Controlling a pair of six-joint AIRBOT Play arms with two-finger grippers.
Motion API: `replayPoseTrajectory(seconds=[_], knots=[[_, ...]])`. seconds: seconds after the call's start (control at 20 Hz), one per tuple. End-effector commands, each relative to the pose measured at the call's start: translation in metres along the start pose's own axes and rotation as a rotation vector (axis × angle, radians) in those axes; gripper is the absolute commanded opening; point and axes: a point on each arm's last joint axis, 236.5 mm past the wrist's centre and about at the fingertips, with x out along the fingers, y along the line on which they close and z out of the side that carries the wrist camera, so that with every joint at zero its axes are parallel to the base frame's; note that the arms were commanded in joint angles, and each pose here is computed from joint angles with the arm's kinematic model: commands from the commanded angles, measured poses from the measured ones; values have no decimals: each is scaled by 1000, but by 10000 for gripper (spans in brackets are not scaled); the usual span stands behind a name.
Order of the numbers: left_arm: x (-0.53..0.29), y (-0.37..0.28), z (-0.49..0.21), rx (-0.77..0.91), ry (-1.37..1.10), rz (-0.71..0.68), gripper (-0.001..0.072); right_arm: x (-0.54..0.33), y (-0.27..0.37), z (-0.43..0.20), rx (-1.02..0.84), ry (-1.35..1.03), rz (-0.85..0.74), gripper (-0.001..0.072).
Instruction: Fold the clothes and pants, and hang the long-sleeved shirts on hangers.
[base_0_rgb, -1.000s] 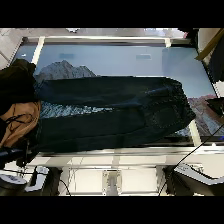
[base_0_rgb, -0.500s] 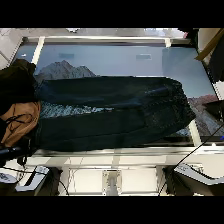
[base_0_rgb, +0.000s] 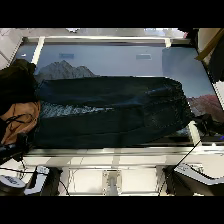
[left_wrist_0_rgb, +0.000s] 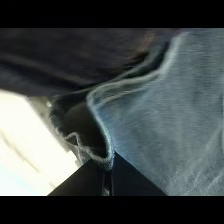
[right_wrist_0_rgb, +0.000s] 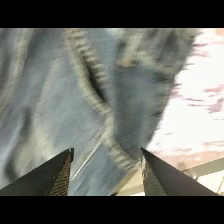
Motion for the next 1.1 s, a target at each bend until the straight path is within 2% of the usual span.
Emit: replayPoseTrajectory(seconds=[0.0,0.25,0.55,0.75,0.8,0.85,0.95,1.05], knots=[[-2,-16,16,104,-91,-4,11,13,-28,5,39,-63,-77,493],[10,-34,19,214,-105,9,11,31,-40,10,77,-65,-57,494],[12,-36,19,224,-109,14,11,51,-40,21,93,-96,13,494],[12,-36,19,225,-109,14,11,71,-20,26,29,-95,40,492],[12,-36,19,225,-109,14,12,78,-16,25,15,-88,35,471],[12,-36,19,224,-109,14,12,82,-11,23,-1,-77,35,410],[11,-36,21,230,-113,19,11,82,0,20,-29,-58,56,61],[-2,-30,33,265,-135,83,11,65,16,23,-56,-51,112,57]])
